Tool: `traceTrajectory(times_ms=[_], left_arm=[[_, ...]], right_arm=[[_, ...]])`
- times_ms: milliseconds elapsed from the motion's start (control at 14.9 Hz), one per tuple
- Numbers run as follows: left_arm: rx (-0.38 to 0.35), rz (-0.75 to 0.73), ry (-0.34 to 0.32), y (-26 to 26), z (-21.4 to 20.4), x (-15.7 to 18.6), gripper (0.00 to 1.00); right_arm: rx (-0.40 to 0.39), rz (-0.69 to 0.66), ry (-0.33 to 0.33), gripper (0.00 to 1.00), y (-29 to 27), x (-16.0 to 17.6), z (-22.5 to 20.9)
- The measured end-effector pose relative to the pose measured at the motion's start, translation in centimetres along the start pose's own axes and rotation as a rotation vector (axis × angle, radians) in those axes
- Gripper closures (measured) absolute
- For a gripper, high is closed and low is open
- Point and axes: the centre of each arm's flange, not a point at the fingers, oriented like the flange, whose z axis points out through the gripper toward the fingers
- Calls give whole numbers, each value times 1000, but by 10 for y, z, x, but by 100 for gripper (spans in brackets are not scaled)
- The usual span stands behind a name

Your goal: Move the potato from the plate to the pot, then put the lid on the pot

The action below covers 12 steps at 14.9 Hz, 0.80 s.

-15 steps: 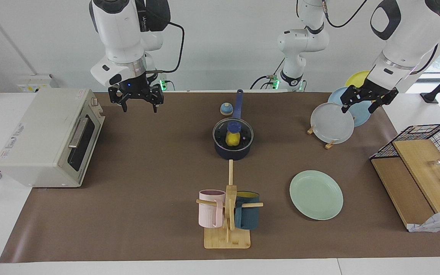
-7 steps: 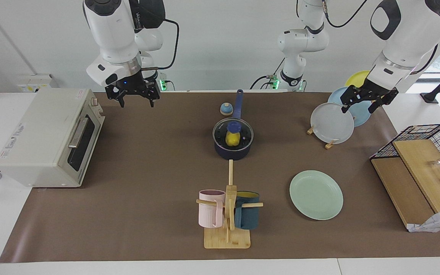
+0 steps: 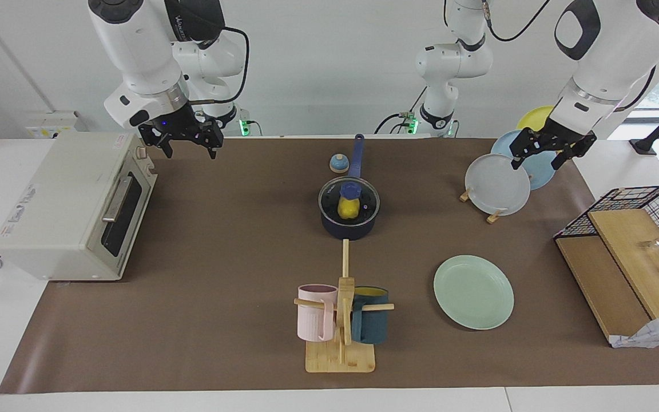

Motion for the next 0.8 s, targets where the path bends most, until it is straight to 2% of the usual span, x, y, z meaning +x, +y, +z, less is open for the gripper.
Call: traceTrajectory(times_ms=[402,805], left_arm=[[0,0,0,0,0,0,0],[0,0,0,0,0,0,0]], right_arm=[[3,-10,35,0,15,-10,-15],[0,18,25,0,37,-5,-7]])
